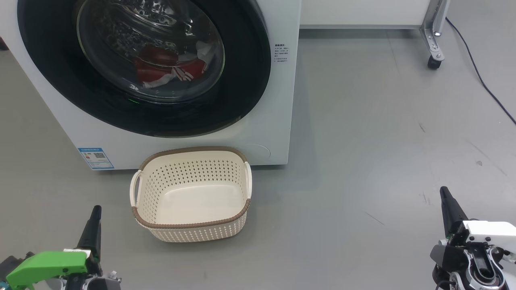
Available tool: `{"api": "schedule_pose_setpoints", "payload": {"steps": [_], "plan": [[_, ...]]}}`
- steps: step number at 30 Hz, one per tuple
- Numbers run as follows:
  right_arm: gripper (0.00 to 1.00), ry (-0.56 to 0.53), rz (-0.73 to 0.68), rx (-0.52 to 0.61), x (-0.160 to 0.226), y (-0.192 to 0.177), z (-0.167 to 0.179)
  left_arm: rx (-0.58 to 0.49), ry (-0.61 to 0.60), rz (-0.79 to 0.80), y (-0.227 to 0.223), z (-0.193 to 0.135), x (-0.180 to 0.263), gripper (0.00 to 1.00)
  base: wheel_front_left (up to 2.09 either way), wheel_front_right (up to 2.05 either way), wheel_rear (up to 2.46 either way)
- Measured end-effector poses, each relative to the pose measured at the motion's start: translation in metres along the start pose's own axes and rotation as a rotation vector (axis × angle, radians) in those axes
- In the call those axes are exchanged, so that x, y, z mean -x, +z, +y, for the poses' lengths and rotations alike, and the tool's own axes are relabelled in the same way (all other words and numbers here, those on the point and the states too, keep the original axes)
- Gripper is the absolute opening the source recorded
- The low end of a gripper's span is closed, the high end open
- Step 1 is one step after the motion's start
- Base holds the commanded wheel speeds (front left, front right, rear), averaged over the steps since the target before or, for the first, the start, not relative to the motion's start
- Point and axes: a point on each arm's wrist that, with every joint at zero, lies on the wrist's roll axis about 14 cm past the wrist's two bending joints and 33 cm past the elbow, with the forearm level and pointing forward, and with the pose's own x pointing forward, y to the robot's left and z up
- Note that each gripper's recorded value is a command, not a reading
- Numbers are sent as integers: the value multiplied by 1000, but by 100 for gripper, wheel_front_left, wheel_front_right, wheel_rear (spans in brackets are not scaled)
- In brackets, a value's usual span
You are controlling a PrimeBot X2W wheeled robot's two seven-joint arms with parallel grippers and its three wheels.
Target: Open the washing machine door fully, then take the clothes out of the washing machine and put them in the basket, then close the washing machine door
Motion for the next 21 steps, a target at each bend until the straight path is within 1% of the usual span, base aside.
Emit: {"api": "schedule_pose_setpoints", "payload": {"steps": [18,19,20,21], "plan": [[0,0,0,1,0,0,0,0,0,0,0,0,0,0,0,0,0],[100,0,0,1,0,0,0,0,0,0,0,0,0,100,0,0,0],[0,-6,-1,0,1,0,-2,1,5,0,0,2,0,0,0,0,0],[0,-19,-1,-4,2,-1,-7,5,19,1,-1,7,2,0,0,0,0]]}}
